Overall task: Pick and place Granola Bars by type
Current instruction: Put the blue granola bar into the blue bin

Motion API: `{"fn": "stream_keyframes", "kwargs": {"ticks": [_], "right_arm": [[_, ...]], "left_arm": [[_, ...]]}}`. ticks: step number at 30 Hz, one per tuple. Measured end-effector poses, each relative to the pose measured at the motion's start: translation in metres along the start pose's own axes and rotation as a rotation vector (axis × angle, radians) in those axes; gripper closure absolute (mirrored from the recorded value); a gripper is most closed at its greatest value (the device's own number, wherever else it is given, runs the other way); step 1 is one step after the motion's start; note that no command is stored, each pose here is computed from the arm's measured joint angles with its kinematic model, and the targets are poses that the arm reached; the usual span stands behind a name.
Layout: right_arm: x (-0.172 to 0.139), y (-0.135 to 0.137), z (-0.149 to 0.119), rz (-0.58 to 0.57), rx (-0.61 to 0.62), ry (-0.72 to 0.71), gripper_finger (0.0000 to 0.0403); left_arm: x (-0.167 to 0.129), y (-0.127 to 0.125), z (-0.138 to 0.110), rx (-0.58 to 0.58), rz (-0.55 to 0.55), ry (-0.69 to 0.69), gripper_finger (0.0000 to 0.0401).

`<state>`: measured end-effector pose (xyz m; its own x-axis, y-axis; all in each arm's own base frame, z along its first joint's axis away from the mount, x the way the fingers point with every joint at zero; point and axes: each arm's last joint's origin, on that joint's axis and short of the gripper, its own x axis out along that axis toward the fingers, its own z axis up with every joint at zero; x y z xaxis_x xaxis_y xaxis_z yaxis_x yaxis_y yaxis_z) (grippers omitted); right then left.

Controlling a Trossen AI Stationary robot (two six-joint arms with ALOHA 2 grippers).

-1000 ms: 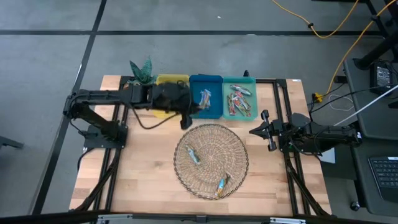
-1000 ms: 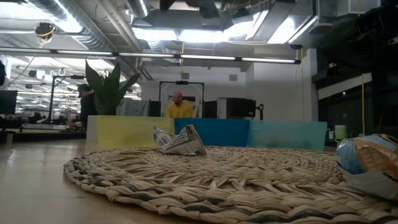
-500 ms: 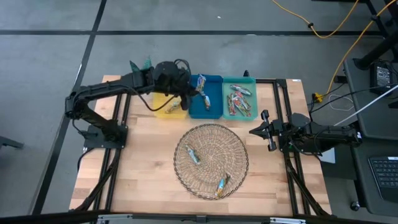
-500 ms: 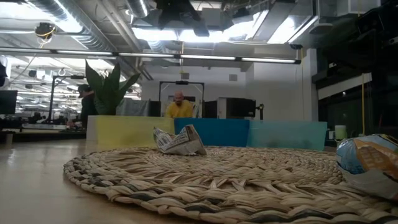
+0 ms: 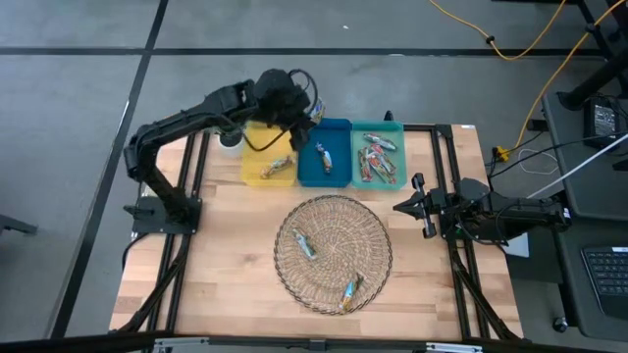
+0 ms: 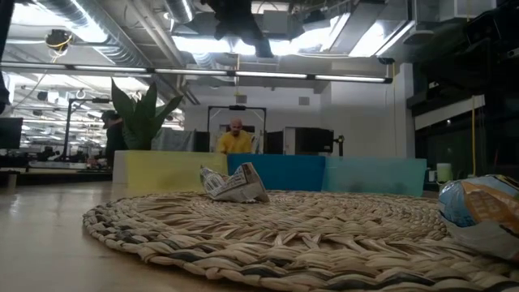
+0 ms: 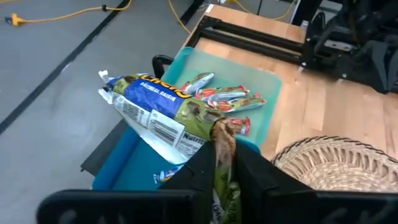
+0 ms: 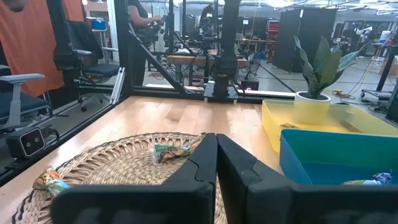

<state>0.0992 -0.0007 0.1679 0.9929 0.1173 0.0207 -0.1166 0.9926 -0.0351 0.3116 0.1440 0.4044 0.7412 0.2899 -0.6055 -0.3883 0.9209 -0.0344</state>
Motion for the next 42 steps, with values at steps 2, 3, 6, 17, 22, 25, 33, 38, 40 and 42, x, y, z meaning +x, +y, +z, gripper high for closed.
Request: {"fn": "stream_keyframes", "kwargs": {"ticks": [2,3,6,17,22,25,33,38,40,42], "right_arm": [[0.0,0.0,0.0,0.0,0.0,0.0,0.0389],[0.0,0.0,0.0,0.0,-0.001,-0.001,0.0389],[0.0,0.0,0.0,0.0,0.001,0.0,0.0389],[0.0,0.0,0.0,0.0,0.001,0.0,0.0389],[0.0,0.0,0.0,0.0,0.001,0.0,0.0389],[0.0,0.0,0.0,-0.001,-0.001,0.0,0.0389],[0.0,0.0,0.0,0.0,0.0,0.0,0.0389],[0.0,0.0,0.0,0.0,0.0,0.0,0.0389],[0.0,0.0,0.0,-0.001,-0.001,0.0,0.0389],[0.0,0.0,0.0,0.0,0.0,0.0,0.0389]], "left_arm": [[0.001,0.009,0.003,0.0,-0.015,0.019,0.0367],[0.001,0.013,0.005,-0.003,-0.025,0.025,0.0367],[0.004,0.024,0.006,-0.017,-0.039,0.029,0.0367],[0.042,0.046,-0.005,0.053,-0.014,0.126,0.0368],[0.066,0.049,-0.013,0.074,-0.023,0.182,0.0368],[0.082,0.051,-0.019,0.074,-0.027,0.22,0.0368],[0.108,0.056,-0.03,0.073,-0.029,0.281,0.0368],[0.123,0.061,-0.037,0.072,-0.025,0.313,0.0368],[0.131,0.062,-0.042,0.07,-0.028,0.335,0.0368],[0.139,0.063,-0.046,0.069,-0.027,0.354,0.0368]]}}
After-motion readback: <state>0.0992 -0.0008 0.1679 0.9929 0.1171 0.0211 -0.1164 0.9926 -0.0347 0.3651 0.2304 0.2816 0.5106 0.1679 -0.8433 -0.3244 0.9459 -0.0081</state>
